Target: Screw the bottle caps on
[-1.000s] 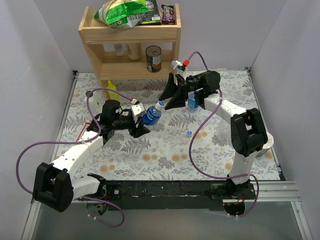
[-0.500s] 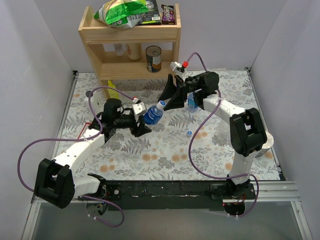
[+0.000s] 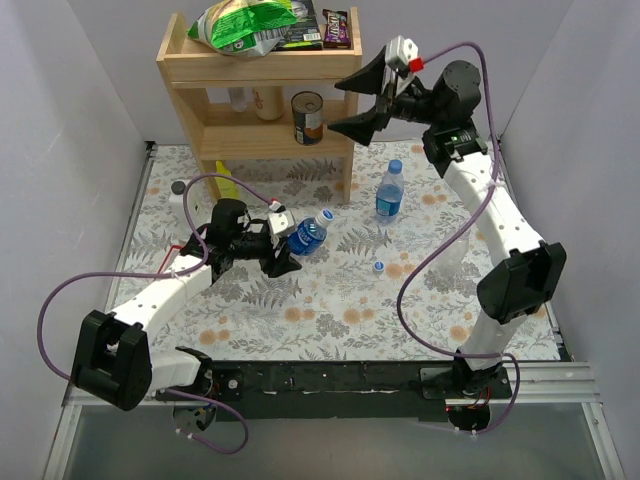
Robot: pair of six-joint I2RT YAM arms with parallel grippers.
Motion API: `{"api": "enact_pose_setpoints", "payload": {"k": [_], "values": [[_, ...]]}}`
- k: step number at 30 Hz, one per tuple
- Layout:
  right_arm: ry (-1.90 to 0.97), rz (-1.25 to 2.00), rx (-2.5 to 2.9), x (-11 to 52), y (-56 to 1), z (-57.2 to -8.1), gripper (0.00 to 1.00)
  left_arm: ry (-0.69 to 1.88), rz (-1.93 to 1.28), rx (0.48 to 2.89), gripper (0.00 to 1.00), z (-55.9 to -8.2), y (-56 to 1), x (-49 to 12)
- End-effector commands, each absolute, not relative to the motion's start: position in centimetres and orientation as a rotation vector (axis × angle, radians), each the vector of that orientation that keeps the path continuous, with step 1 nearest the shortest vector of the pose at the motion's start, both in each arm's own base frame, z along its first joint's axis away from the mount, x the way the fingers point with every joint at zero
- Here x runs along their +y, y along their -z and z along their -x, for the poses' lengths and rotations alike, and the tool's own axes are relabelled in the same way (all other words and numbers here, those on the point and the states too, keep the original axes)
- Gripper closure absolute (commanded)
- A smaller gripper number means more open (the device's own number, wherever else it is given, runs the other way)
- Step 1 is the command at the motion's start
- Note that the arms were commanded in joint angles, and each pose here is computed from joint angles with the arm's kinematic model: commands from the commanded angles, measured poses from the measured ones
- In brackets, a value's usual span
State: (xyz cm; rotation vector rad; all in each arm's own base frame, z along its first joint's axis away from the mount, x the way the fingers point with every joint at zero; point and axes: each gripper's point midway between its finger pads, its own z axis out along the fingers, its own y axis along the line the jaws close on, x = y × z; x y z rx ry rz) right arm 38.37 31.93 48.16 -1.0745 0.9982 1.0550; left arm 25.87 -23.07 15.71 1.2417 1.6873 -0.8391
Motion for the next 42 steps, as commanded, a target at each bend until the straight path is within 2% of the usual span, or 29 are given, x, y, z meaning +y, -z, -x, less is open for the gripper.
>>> {"api": "enact_pose_setpoints", "payload": {"k": [1, 2, 3, 5, 6, 13, 23, 28, 35, 40, 42], "values": [[-0.993, 1.334, 0.890, 32.3, -43.4, -34.7, 0.05, 0.844, -1.270, 1.636, 1.00, -26.2, -16.9, -23.3], [-1.060, 1.395, 1.087, 32.1, -39.1, -33.2, 0.07, 0.848, -1.272, 1.639, 1.00, -26.3, -16.9, -23.2], [-0.825, 1.592, 0.820, 33.1, -39.4, -31.9, 0.15, 0.847, -1.279, 1.637, 1.00, -26.3, -16.9, -23.3], [-0.676, 1.766, 0.798, 33.1, -35.9, -30.9, 0.23, 0.841, -1.293, 1.635, 1.00, -26.3, -16.7, -23.2], [-0.689, 1.880, 0.790, 32.8, -33.3, -28.8, 0.28, 0.834, -1.301, 1.629, 1.00, -26.3, -16.7, -23.2], [-0.739, 2.085, 0.757, 31.0, -28.0, -24.2, 0.30, 0.776, -1.406, 1.587, 1.00, -26.4, -16.0, -22.7], [-0.766, 2.128, 0.732, 30.9, -27.5, -22.9, 0.32, 0.762, -1.429, 1.589, 1.00, -26.1, -15.7, -22.5], [-0.768, 2.138, 0.733, 30.9, -27.1, -23.0, 0.37, 0.770, -1.435, 1.570, 1.00, -25.9, -16.0, -22.5], [-0.760, 2.128, 0.728, 31.6, -27.2, -23.5, 0.49, 0.770, -1.435, 1.565, 1.00, -26.2, -16.3, -22.7], [-0.790, 2.090, 0.777, 32.5, -27.4, -23.6, 0.53, 0.766, -1.437, 1.575, 1.00, -26.4, -16.1, -22.7], [-0.837, 2.054, 0.850, 32.9, -27.4, -23.9, 0.59, 0.744, -1.424, 1.583, 1.00, -26.9, -16.1, -22.6]]}}
